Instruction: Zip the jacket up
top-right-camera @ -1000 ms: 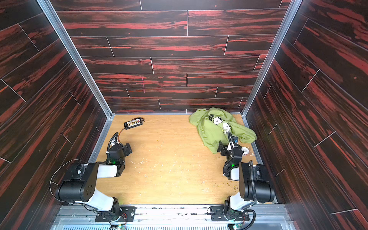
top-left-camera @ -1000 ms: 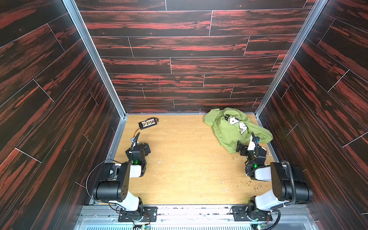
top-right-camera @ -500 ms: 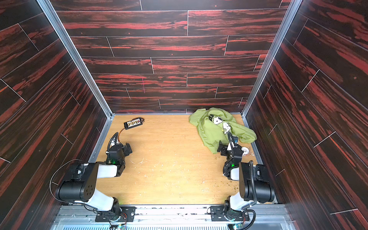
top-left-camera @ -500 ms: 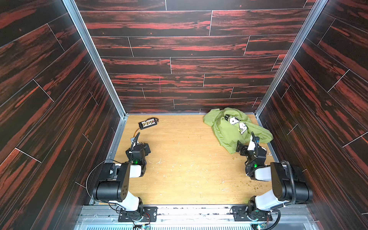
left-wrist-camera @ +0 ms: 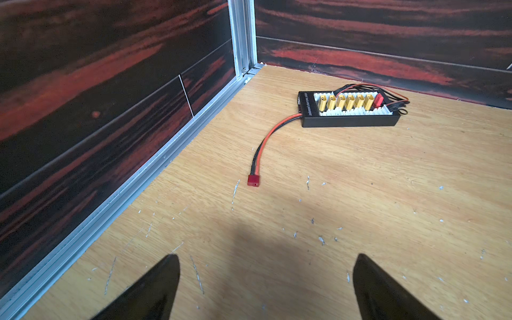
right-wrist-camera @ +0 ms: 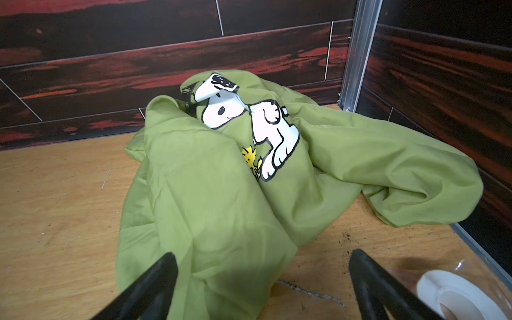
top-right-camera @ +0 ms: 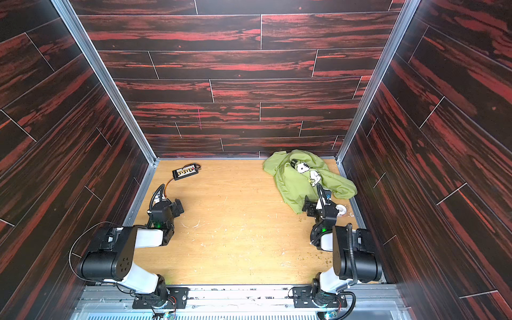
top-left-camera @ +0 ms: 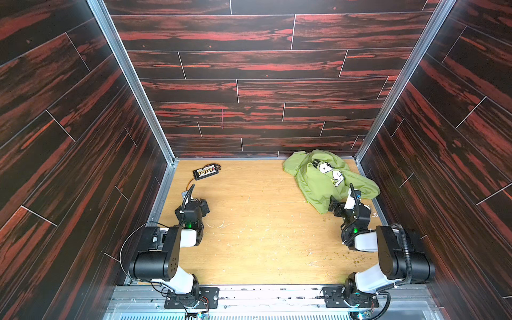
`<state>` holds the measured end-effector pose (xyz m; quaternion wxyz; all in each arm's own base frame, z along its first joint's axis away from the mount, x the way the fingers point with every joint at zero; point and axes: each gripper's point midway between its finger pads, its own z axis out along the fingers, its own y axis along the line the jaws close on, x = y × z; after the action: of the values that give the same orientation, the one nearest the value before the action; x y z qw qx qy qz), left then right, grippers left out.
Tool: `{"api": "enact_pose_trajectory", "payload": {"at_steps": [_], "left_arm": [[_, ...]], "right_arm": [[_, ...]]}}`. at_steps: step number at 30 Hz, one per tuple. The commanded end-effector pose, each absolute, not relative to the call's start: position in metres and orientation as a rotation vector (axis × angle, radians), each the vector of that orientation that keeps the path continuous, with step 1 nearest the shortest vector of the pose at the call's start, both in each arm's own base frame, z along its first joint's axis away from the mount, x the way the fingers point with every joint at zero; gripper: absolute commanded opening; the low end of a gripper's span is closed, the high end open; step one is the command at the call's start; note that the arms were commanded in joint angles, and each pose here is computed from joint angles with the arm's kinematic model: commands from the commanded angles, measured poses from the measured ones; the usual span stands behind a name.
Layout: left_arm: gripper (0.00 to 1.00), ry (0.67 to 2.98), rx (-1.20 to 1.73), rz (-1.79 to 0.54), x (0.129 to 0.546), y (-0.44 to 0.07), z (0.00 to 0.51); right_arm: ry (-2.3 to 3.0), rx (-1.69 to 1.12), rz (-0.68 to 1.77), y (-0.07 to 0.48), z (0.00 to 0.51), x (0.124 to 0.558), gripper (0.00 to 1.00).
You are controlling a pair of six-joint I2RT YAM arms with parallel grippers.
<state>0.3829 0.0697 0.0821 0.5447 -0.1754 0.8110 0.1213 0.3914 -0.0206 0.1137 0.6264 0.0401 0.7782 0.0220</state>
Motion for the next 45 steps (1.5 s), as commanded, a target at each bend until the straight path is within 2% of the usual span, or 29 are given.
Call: {"api": "enact_pose_trajectory", "payload": {"at_steps": [1, 8, 16, 19, 23, 28, 31, 35, 37, 40, 41, 43, 45], "left_arm": [[1.00, 1.876, -0.416, 0.298, 0.385, 0.072, 0.098], [1.00, 1.858, -0.418, 0.297, 0.387, 0.072, 0.103], [1.00, 1.921, -0.397, 0.285, 0.392, 0.068, 0.167], [1.00, 1.867, -0.396, 0.219, 0.392, 0.061, 0.203], [0.99, 1.874, -0.557, 0.159, 0.386, 0.066, 0.236], [0.99, 1.928, -0.562, -0.001, 0.387, 0.046, 0.254], [0.99, 1.862, -0.657, -0.094, 0.386, 0.044, 0.261], [1.00, 1.808, -0.834, -0.271, 0.392, 0.042, 0.259], [1.00, 1.852, -0.830, -0.409, 0.405, 0.023, 0.256], [1.00, 1.956, -0.810, -0.635, 0.427, -0.011, 0.244], [0.99, 1.992, -0.820, -0.711, 0.432, -0.021, 0.238], [0.99, 2.045, -0.833, -0.830, 0.441, -0.040, 0.226], [1.00, 2.087, -0.802, -0.906, 0.447, -0.062, 0.219]], "right_arm": [[1.777, 0.079, 0.040, -0.020, 0.114, 0.392, 0.99], [1.775, 0.143, 0.008, -0.030, 0.120, 0.392, 0.99], [1.712, 0.209, -0.001, -0.037, 0.176, 0.383, 0.99], [1.695, 0.364, 0.012, -0.051, 0.209, 0.383, 0.99], [1.880, 0.506, 0.014, -0.059, 0.233, 0.398, 0.99], [2.201, 0.513, 0.040, -0.048, 0.238, 0.428, 0.99], [2.146, 0.526, 0.091, -0.046, 0.255, 0.437, 0.99], [2.127, 0.690, 0.226, -0.052, 0.259, 0.442, 0.99], [2.194, 0.712, 0.333, -0.047, 0.249, 0.451, 0.92], [2.300, 0.680, 0.442, -0.033, 0.230, 0.471, 0.63], [2.329, 0.686, 0.472, -0.030, 0.224, 0.478, 0.58], [2.377, 0.697, 0.518, -0.025, 0.210, 0.489, 0.56], [2.415, 0.705, 0.551, -0.020, 0.197, 0.499, 0.61]]}}
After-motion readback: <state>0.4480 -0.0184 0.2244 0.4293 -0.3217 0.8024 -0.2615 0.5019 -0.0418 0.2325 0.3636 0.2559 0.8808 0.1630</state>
